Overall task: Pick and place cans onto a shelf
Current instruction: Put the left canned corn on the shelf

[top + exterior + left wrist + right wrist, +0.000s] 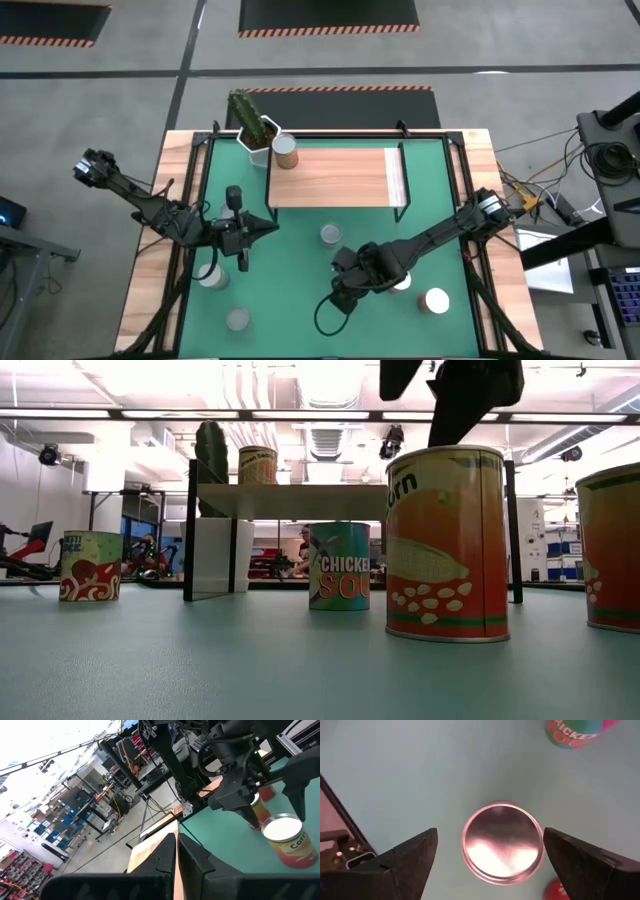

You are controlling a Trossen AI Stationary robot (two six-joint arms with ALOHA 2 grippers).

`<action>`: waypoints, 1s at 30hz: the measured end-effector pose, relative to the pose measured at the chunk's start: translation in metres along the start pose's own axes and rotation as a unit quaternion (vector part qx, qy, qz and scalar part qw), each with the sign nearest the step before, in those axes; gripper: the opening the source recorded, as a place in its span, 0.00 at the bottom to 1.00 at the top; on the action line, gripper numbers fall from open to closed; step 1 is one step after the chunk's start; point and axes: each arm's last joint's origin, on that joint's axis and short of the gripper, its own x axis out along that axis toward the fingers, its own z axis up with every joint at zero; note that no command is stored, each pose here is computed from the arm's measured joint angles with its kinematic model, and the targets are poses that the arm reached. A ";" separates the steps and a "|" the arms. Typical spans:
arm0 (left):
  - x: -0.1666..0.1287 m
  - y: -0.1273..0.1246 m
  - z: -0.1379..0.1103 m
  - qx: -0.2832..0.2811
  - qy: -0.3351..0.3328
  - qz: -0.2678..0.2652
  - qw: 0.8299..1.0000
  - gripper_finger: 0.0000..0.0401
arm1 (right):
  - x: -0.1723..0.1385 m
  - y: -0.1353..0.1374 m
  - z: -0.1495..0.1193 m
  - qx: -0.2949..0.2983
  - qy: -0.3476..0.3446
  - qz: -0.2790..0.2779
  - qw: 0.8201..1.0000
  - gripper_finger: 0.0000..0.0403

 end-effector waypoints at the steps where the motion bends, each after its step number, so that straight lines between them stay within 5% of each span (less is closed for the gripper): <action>1: 0.000 0.000 0.000 0.000 0.000 0.000 1.000 0.00 | 0.000 0.001 0.000 0.002 -0.002 0.004 1.000 0.87; 30: 0.000 0.000 0.000 -0.001 -0.001 0.001 1.000 0.00 | 0.021 -0.003 -0.003 0.072 0.029 -0.029 0.997 0.92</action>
